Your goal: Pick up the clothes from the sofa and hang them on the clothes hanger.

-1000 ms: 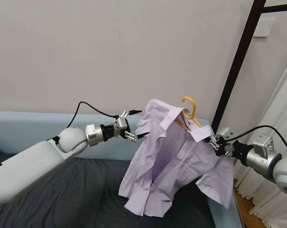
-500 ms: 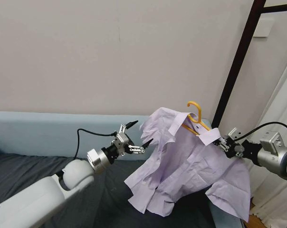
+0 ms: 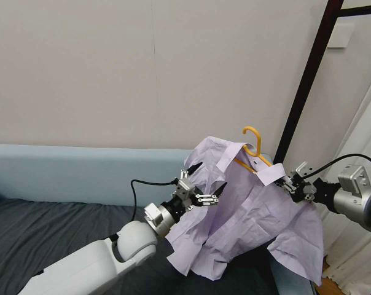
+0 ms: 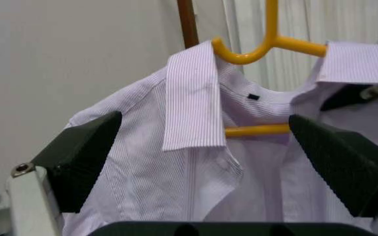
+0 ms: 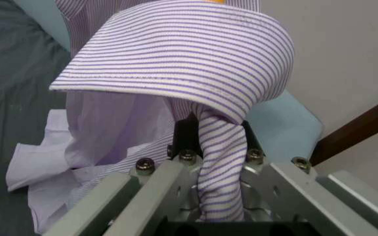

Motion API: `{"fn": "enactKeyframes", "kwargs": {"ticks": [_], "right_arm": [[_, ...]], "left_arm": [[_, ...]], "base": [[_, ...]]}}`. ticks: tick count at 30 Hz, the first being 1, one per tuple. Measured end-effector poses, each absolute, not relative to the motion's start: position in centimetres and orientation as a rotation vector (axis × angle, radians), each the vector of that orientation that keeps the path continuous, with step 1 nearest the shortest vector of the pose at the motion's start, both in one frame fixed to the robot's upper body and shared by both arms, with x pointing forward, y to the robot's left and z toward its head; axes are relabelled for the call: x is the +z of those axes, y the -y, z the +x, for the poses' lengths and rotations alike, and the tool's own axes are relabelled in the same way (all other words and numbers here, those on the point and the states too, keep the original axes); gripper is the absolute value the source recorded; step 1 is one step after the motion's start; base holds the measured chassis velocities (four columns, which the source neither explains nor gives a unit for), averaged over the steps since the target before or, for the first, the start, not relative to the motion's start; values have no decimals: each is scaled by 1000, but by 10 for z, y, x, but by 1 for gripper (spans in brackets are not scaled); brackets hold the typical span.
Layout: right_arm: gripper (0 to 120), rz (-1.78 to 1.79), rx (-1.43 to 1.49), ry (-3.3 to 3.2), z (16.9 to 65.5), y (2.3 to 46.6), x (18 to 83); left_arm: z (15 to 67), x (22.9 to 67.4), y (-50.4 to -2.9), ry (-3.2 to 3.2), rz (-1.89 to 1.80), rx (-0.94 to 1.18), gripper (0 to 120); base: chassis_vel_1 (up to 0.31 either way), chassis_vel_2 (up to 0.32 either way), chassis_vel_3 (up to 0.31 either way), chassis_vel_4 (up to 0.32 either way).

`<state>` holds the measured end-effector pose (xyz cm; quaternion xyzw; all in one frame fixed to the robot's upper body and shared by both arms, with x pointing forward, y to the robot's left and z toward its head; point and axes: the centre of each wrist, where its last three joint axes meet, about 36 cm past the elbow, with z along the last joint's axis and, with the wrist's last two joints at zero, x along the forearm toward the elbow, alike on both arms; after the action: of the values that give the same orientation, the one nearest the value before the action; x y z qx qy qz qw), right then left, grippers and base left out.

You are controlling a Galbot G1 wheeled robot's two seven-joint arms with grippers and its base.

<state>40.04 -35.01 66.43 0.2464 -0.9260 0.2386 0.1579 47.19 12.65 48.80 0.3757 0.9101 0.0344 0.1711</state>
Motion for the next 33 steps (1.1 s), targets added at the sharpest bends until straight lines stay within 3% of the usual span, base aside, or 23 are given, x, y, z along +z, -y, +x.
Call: {"fn": "enactKeyframes", "kwargs": {"ticks": [8,12,33], "right_arm": [[2,722,683,2647,399,348,663],[2,716,688,2646,401,350,663],[2,722,696,2643,400,351,665]], "left_arm": [[485,491,-105,-2626,1006,85,95],[487,490,-97,-2631,1008,68,87],[491,488,-90,-2627,1017,56,8]], "base": [[0,0,0,0],[0,0,0,0],[0,0,0,0]]}}
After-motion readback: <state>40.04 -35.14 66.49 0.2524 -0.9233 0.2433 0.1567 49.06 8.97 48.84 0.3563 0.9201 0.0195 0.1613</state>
